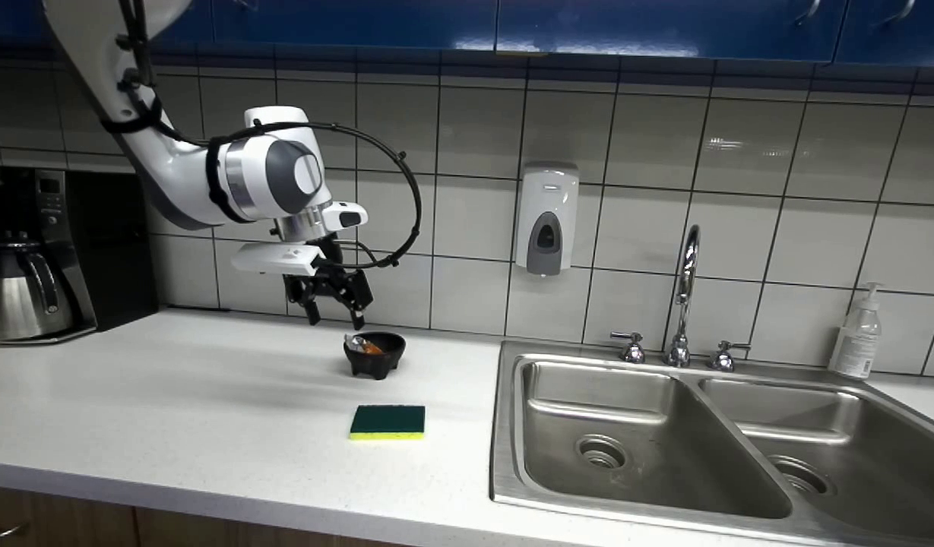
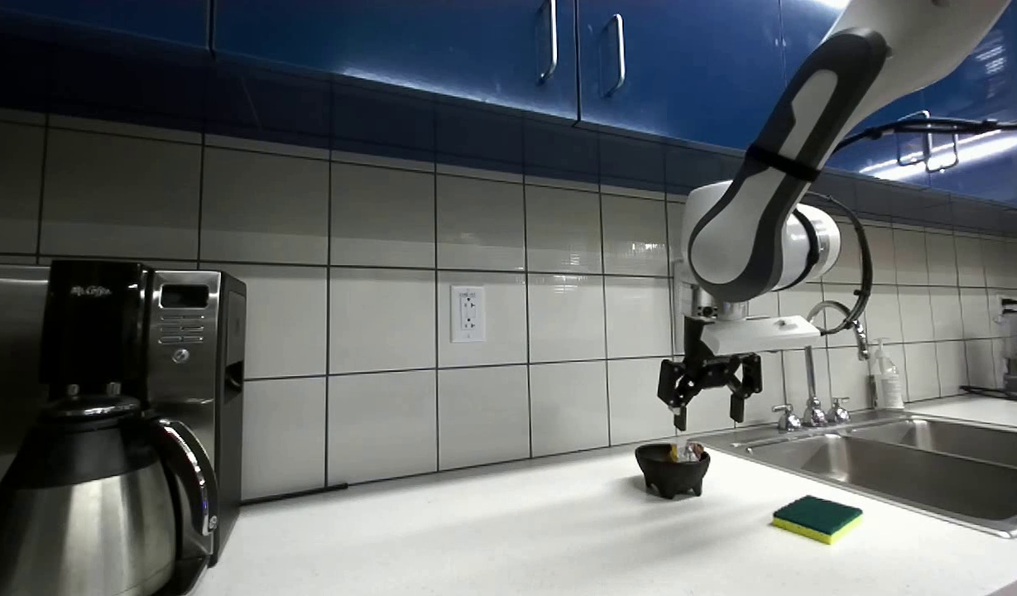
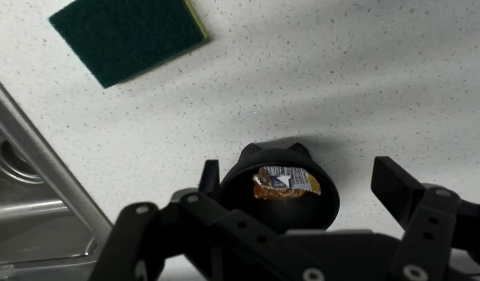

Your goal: Put the packet in the black bowl

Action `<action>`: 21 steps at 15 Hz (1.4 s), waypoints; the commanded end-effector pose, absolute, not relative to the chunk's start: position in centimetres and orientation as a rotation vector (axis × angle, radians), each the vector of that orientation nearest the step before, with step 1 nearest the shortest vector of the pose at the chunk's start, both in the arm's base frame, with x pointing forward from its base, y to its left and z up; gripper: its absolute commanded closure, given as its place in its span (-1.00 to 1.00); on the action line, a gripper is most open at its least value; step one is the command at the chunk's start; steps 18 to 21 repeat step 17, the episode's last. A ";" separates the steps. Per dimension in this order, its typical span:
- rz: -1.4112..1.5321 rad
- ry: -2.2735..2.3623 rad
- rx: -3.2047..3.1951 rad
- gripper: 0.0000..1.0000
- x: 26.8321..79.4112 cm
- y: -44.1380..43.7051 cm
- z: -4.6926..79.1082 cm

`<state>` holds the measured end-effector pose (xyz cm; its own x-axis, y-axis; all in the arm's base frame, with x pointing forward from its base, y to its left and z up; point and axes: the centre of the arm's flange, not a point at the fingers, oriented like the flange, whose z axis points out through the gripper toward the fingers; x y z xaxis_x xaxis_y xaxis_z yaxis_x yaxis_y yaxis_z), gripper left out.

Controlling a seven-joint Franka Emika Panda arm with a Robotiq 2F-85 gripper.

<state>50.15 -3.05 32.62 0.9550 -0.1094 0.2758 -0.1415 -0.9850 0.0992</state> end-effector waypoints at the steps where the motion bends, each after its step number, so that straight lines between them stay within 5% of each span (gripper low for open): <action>1: 0.499 -0.098 2.976 -1.00 45.8 -4.2 35.1; 13: 0.587 0.223 2.927 -1.00 39.8 -0.8 36.4; 21: 0.555 0.182 2.953 -1.00 41.1 -0.7 36.0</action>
